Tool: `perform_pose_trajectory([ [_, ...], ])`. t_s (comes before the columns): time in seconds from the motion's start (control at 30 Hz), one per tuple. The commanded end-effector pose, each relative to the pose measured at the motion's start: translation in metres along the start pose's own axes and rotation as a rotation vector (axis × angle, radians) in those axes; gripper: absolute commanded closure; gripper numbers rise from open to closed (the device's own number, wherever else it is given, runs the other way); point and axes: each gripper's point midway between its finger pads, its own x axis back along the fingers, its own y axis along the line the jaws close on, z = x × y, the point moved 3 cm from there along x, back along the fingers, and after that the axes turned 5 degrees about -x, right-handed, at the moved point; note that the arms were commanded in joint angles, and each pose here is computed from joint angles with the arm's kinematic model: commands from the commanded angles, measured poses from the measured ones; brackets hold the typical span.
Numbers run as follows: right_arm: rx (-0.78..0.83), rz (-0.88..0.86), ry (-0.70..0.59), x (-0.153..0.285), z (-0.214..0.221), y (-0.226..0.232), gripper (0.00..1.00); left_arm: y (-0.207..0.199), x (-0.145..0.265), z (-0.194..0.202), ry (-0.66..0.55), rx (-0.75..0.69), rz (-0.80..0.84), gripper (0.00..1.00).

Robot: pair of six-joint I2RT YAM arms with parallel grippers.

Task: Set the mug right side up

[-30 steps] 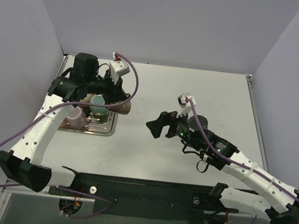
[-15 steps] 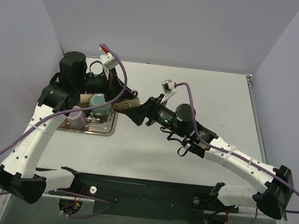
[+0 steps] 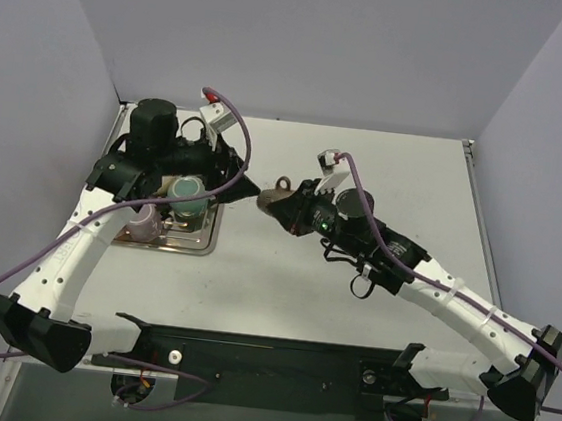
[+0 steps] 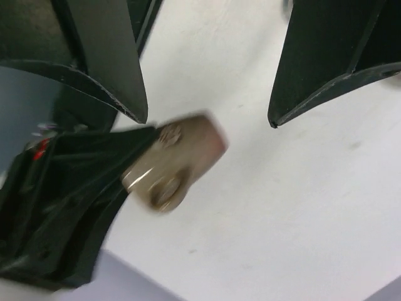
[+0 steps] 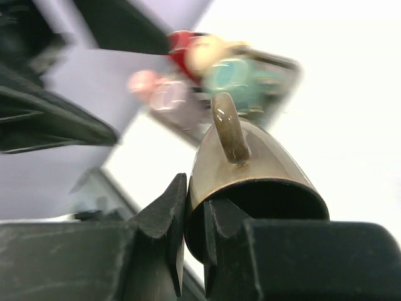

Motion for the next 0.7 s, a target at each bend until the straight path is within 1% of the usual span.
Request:
perform_pose_trajectory([
  [0.0, 0.211, 0.604, 0.046, 0.059, -0.034, -0.101, 1.0, 0.062, 0.028, 0.011, 0.162, -0.126, -0.436, 0.12],
  [0.03, 0.192, 0.711, 0.065, 0.068, -0.043, -0.131, 1.0, 0.07, 0.034, 0.018, 0.213, -0.13, -0.49, 0.12],
  [0.07, 0.186, 0.804, 0.147, 0.082, -0.032, -0.154, 1.0, 0.082, 0.042, 0.023, 0.266, -0.174, -0.563, 0.12],
  [0.1, 0.149, 0.915, 0.172, 0.094, -0.036, -0.186, 1.0, 0.088, 0.045, 0.035, 0.326, -0.182, -0.589, 0.11],
  [0.13, 0.145, 0.982, 0.235, 0.105, -0.027, -0.204, 1.0, 0.097, 0.052, 0.042, 0.381, -0.216, -0.635, 0.11],
  [0.17, 0.102, 1.074, 0.286, 0.117, -0.021, -0.233, 1.0, 0.103, 0.054, 0.057, 0.442, -0.226, -0.643, 0.11],
  [0.2, 0.088, 1.115, 0.312, 0.125, -0.019, -0.247, 1.0, 0.11, 0.059, 0.066, 0.499, -0.262, -0.663, 0.11],
  [0.23, 0.052, 1.152, 0.377, 0.129, -0.009, -0.266, 1.0, 0.114, 0.06, 0.081, 0.553, -0.262, -0.668, 0.11],
  [0.27, 0.036, 1.168, 0.401, 0.133, -0.006, -0.275, 1.0, 0.12, 0.064, 0.088, 0.597, -0.29, -0.688, 0.11],
  [0.3, 0.006, 1.208, 0.448, 0.139, 0.001, -0.289, 1.0, 0.124, 0.065, 0.101, 0.64, -0.284, -0.689, 0.11],
  [0.33, 0.007, 1.229, 0.483, 0.142, 0.005, -0.296, 1.0, 0.131, 0.073, 0.106, 0.691, -0.308, -0.734, 0.1],
  [0.4, -0.002, 1.279, 0.564, 0.146, 0.017, -0.315, 1.0, 0.14, 0.083, 0.12, 0.759, -0.325, -0.76, 0.1],
  [0.43, -0.013, 1.279, 0.575, 0.147, 0.019, -0.32, 1.0, 0.147, 0.089, 0.129, 0.795, -0.328, -0.766, 0.1],
  [0.53, -0.048, 1.283, 0.609, 0.147, 0.03, -0.332, 1.0, 0.165, 0.101, 0.143, 0.83, -0.298, -0.786, 0.11],
  [0.57, -0.053, 1.281, 0.596, 0.144, 0.03, -0.336, 1.0, 0.17, 0.106, 0.148, 0.843, -0.289, -0.789, 0.11],
  [0.63, -0.079, 1.261, 0.597, 0.143, 0.036, -0.34, 1.0, 0.172, 0.105, 0.157, 0.849, -0.283, -0.756, 0.11],
  [0.67, -0.1, 1.252, 0.599, 0.143, 0.039, -0.342, 1.0, 0.173, 0.103, 0.155, 0.833, -0.293, -0.75, 0.11],
])
